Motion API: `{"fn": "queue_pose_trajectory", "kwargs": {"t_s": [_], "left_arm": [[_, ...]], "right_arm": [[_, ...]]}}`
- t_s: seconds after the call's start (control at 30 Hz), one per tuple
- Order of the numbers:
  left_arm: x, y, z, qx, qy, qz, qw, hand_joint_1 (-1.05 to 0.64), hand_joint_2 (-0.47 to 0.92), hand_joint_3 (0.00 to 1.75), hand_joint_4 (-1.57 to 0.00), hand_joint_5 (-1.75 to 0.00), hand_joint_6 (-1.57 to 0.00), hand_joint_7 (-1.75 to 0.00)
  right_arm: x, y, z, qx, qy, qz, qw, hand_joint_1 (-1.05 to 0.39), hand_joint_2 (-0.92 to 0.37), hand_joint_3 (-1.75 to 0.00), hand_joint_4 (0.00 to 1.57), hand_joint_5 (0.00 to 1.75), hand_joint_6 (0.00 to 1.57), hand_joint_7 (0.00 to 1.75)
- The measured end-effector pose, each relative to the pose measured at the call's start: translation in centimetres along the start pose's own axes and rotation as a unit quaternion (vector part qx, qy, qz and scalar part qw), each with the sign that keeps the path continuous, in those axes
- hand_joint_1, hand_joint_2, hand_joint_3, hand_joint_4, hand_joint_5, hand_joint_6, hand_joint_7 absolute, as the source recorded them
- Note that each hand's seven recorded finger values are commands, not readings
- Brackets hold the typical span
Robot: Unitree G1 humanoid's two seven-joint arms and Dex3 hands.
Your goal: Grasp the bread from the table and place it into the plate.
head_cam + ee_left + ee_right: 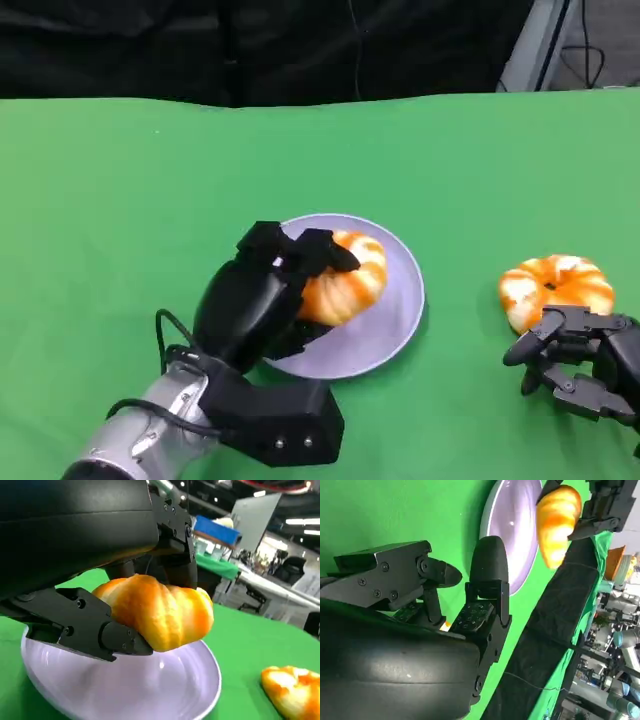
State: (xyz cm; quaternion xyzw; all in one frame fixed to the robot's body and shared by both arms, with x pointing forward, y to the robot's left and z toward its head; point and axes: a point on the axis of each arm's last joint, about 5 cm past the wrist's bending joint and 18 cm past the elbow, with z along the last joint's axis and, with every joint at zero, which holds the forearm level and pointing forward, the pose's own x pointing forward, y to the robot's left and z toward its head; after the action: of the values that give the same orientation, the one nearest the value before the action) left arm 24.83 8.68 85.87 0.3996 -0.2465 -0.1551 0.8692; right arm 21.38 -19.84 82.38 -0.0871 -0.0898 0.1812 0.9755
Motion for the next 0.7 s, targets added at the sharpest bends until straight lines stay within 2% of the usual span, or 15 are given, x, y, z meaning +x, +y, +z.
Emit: {"fn": "queue_pose_trajectory", "kwargs": {"t_s": [0.2,0.53,0.67,0.7], "left_arm": [[0.16,-0.26,0.05,0.000,0.000,-0.013,1.000,-0.08,0.92,0.35,-0.24,-1.70,-0.35,-1.38],[0.52,-0.52,0.10,0.002,0.001,-0.035,0.999,-0.08,0.92,0.30,-0.21,-1.73,-0.38,-1.34],[0.53,-0.52,0.08,0.003,0.002,-0.043,0.999,-0.09,0.92,0.27,-0.21,-1.69,-0.38,-1.30],[0.54,-0.51,0.07,0.004,0.003,-0.045,0.999,-0.11,0.92,0.24,-0.23,-1.63,-0.41,-1.22]], "right_arm": [[0.00,0.02,-0.01,0.000,0.000,0.000,1.0000,0.04,-0.83,-0.59,0.89,1.33,0.95,0.95],[0.01,0.08,-0.02,0.000,0.001,-0.001,1.0000,0.04,-0.82,-0.60,0.89,1.34,0.95,0.96],[0.04,0.16,-0.03,0.001,0.000,-0.001,1.0000,0.05,-0.82,-0.60,0.88,1.34,0.95,0.96],[0.04,0.17,-0.03,0.002,0.000,-0.001,1.0000,0.06,-0.82,-0.60,0.88,1.34,0.95,0.97]]}}
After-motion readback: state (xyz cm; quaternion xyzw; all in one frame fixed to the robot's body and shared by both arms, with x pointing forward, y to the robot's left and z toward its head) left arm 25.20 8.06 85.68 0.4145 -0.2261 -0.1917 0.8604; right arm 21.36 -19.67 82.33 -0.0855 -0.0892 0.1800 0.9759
